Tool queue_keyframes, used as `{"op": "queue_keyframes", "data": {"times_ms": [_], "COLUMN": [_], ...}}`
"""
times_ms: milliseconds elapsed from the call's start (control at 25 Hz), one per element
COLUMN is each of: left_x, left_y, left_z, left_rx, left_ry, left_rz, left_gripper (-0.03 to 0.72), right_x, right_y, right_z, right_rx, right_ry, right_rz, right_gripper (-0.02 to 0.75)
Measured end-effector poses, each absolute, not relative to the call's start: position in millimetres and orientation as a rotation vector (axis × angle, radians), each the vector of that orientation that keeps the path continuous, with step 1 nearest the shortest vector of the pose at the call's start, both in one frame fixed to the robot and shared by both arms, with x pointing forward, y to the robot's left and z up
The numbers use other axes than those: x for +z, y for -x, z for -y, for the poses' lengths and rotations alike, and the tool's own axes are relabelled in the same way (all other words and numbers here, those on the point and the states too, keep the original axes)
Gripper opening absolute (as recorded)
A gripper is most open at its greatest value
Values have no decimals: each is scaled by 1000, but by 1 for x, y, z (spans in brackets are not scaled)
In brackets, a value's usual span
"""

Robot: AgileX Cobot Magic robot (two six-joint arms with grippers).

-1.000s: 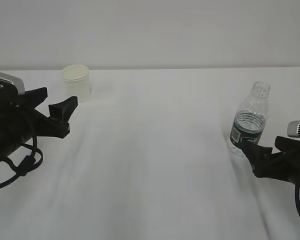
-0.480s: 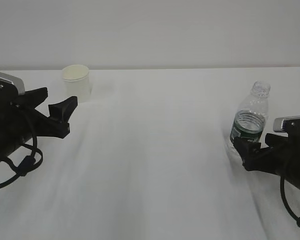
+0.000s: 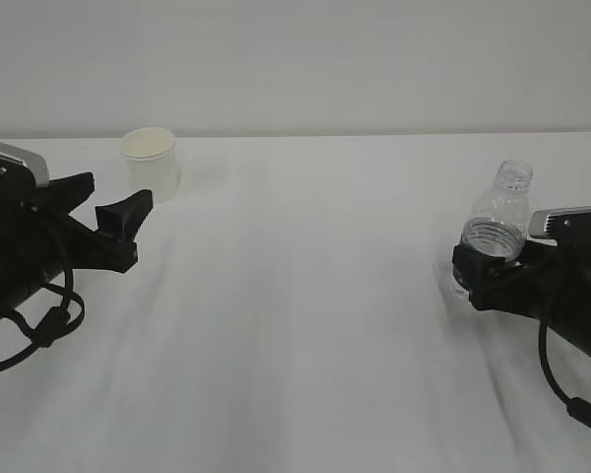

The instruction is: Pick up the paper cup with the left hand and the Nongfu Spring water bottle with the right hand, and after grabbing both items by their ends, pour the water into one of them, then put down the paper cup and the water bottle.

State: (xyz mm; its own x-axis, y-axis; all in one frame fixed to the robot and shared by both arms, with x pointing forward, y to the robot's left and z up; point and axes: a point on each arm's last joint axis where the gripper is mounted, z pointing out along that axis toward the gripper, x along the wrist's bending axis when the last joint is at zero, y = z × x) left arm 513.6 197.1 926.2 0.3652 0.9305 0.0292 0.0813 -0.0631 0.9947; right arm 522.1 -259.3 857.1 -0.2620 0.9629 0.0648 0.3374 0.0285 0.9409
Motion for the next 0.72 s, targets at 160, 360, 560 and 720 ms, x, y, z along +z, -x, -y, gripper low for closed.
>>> {"op": "queue_keyframes", "data": {"times_ms": [160,360,560,720], "left_x": [926,926,926,925], "left_y": [-514,-514,-514,-514], "left_z": [-197,-197,-197,-197], "left_rx": [917,917,917,915], "left_ry": [-1463,-1463,-1463,-1467], "left_rz": [-970,-970,-970,-972], "left_gripper": [540,540,536,536], "right_x": [859,855,846,847], "right_y": [-527,-534,-541,-541], "right_z": [259,258,258,258], "right_rx": [1251,1253,1251,1255], "right_ry": [-1321,-1321,-1331,-1334], "right_rz": [-1653,-1655,-1662,-1658], "right_gripper": [666,661,655,649]}}
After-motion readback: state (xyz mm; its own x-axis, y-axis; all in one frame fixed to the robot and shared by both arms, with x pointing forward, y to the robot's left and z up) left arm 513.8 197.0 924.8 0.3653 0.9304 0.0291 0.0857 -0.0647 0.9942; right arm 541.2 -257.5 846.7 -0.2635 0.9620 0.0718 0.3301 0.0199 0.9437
